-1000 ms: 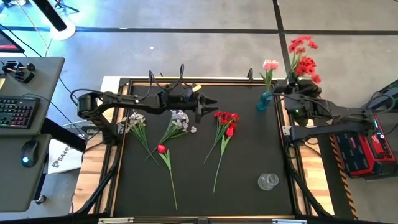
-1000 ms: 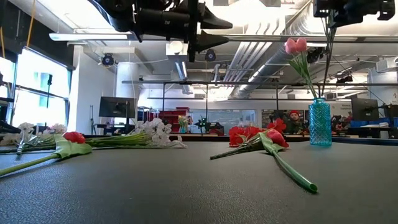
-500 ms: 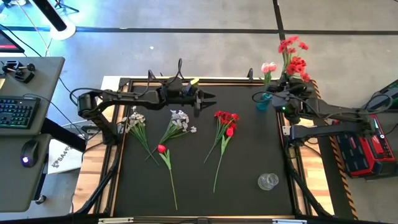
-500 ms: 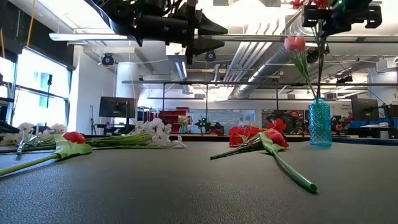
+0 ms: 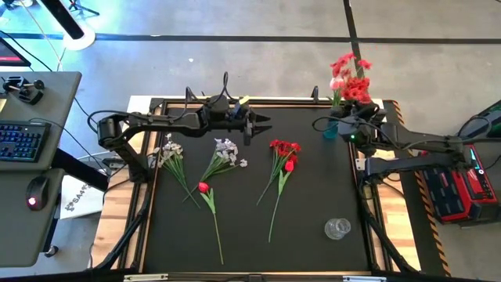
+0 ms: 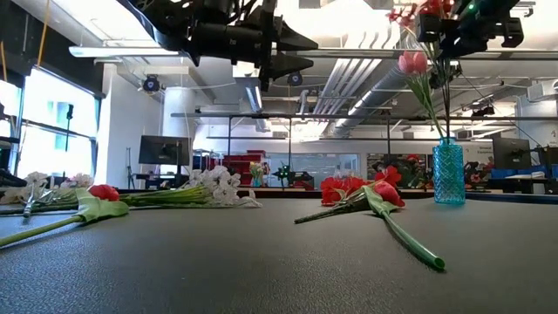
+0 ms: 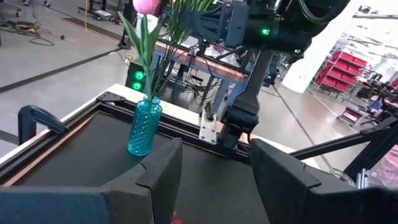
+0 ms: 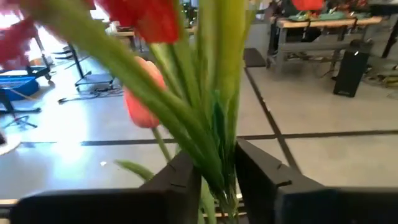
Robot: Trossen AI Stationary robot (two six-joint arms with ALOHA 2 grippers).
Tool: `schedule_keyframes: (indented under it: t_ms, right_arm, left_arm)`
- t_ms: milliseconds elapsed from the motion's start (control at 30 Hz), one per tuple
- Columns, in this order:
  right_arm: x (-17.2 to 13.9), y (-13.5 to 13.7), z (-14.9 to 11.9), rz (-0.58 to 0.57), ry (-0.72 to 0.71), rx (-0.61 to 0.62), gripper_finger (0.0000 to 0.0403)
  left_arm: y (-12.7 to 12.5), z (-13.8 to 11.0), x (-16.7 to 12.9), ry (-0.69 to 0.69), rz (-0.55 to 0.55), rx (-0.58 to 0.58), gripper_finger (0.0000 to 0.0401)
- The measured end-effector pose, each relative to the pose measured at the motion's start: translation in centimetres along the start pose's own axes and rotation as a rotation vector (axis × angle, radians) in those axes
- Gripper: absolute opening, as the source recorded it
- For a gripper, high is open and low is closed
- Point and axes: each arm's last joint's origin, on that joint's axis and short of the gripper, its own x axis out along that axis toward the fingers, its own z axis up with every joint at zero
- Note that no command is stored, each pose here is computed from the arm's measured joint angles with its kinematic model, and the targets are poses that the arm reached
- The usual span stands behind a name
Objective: Sort flowers into vase by color
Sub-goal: Put the left red flowers into the blue vase
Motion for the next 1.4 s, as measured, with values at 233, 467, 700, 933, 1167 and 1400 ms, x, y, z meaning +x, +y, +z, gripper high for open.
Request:
schedule_keyframes:
  t_ms: [233, 467, 700, 933, 1167, 1400]
  right_arm:
    - [-0.3, -0.8, 0.8, 0.039, 0.004, 0.124, 0.0165]
    - [-0.7, -1.5, 1.5, 0.119, 0.038, 0.211, 0.0223]
    - [-1.4, -1.8, 4.1, 0.289, -0.015, 0.336, 0.0253]
    - [-2.2, -3.9, 6.8, 0.248, -0.075, 0.365, 0.0257]
    - [-1.8, -3.2, 5.2, 0.23, 0.001, 0.316, 0.0257]
    - [-1.0, -1.4, 2.6, 0.184, 0.11, 0.179, 0.0257]
  left_arm:
    - [-0.2, -0.1, 0.0, 0.009, -0.003, -0.037, 0.0176]
    - [-0.5, -0.3, 0.1, 0.014, -0.013, -0.047, 0.0176]
    - [-0.7, -0.5, 0.2, 0.036, -0.01, -0.098, 0.0176]
    - [-1.1, -1.1, 0.3, 0.082, -0.004, -0.137, 0.0176]
    - [-1.7, -1.4, 0.4, 0.094, -0.016, -0.126, 0.0176]
    - [-1.8, -1.4, 0.4, 0.093, -0.015, -0.126, 0.0176]
